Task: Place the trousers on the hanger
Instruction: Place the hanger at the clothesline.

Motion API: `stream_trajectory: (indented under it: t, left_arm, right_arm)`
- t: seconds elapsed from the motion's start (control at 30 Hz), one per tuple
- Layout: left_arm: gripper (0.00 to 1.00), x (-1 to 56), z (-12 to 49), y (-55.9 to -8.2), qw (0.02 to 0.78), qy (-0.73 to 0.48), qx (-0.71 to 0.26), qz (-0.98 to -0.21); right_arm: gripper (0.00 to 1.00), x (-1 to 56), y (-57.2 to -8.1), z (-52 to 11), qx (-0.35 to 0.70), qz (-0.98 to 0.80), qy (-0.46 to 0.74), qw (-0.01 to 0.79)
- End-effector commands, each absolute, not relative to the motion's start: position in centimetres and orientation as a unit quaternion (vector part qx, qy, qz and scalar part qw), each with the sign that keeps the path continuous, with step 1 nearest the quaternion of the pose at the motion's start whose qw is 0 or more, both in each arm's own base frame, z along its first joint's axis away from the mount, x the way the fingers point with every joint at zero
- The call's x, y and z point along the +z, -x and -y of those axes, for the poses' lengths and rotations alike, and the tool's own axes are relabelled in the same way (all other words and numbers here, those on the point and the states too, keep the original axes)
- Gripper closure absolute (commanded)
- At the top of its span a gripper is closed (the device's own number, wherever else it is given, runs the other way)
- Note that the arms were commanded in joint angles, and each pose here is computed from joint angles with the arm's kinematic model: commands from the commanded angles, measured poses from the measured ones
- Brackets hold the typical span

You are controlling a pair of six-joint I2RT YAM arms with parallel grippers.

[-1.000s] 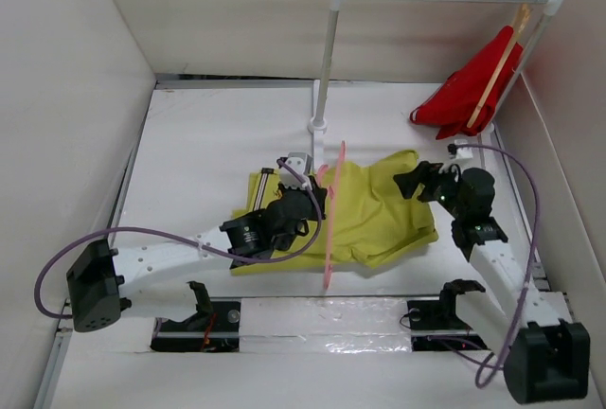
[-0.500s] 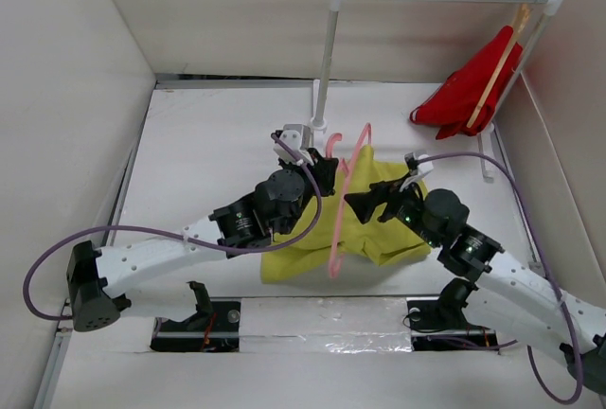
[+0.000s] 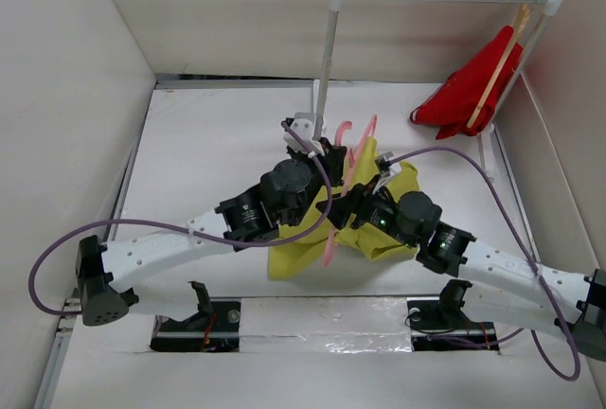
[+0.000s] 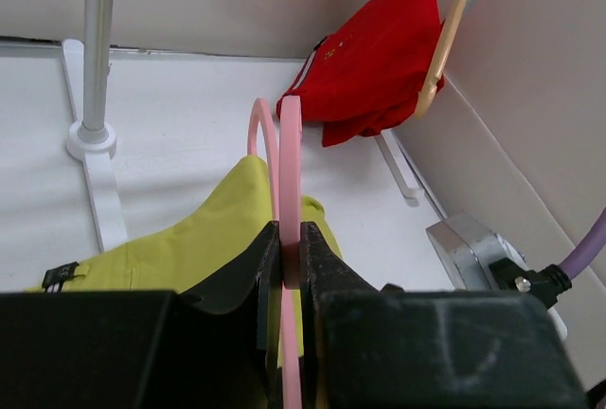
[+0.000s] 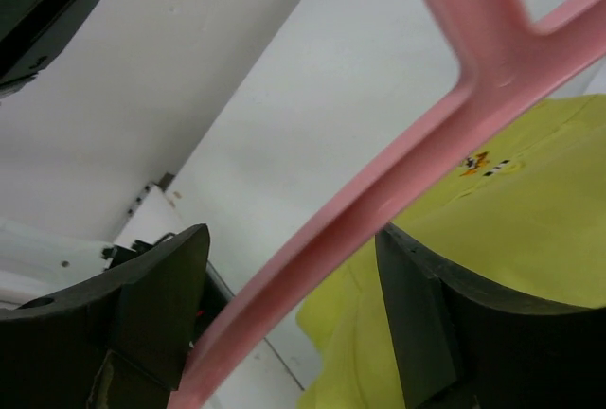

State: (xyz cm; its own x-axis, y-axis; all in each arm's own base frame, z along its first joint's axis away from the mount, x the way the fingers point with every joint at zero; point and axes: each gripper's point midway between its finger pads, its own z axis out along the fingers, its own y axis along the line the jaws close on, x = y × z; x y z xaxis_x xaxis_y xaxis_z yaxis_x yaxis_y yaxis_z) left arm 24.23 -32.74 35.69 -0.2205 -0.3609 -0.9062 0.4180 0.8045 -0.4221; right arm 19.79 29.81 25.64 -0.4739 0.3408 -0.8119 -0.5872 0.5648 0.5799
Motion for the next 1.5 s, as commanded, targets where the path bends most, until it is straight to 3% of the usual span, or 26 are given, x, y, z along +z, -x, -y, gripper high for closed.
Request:
stream_trajectory:
  t: [0.0,0.17,0.2,0.3,0.5,0.77,0.83,0.87,0.97,1.07,1.27,1.47]
  left_arm:
    - [1.00,47.4,31.7,-23.8,0.676,0.054,-0.417,-0.605]
    - [1.00,49.7,32.7,-24.1,0.689,0.043,-0.418,-0.590]
    - [1.00,51.6,32.6,-23.9,0.694,0.045,-0.430,-0.575]
    - [1.00,54.7,33.5,-23.9,0.704,0.029,-0.436,-0.561]
    - [1.00,57.9,34.1,-23.8,0.713,0.010,-0.431,-0.552]
    - [0.98,57.6,33.7,-24.1,0.711,-0.010,-0.423,-0.561]
    - [0.86,57.5,34.2,-24.1,0.706,-0.024,-0.436,-0.557]
    - [0.73,57.5,34.2,-24.5,0.704,-0.023,-0.438,-0.558]
    - [0.57,57.5,34.1,-24.4,0.703,-0.024,-0.438,-0.561]
    - [0.46,57.5,34.1,-24.4,0.703,-0.027,-0.438,-0.560]
    - [0.38,57.4,32.9,-24.0,0.708,-0.023,-0.431,-0.558]
    - [0.37,55.3,30.7,-23.5,0.708,-0.010,-0.423,-0.566]
  right_arm:
    - [0.33,28.2,-19.4,-30.5,0.503,-0.694,0.049,0.513]
    - [0.57,30.3,-19.1,-30.2,0.519,-0.674,0.032,0.525]
    - [0.67,31.3,-19.0,-30.1,0.529,-0.665,0.024,0.526]
    - [0.84,34.6,-18.8,-30.1,0.554,-0.638,0.017,0.535]
    - [1.00,39.2,-18.4,-29.2,0.575,-0.599,0.020,0.557]
    - [1.00,42.0,-18.0,-27.6,0.619,-0.556,0.018,0.555]
    - [1.00,42.4,-18.3,-27.4,0.638,-0.547,0.024,0.542]
    - [1.00,43.0,-18.3,-27.3,0.649,-0.534,0.024,0.541]
    - [1.00,43.9,-19.0,-27.0,0.670,-0.518,0.030,0.531]
    - [1.00,45.1,-19.6,-26.4,0.685,-0.499,0.033,0.530]
    - [1.00,47.3,-21.7,-25.0,0.675,-0.491,0.020,0.551]
    - [1.00,47.5,-25.9,-22.9,0.653,-0.499,0.001,0.570]
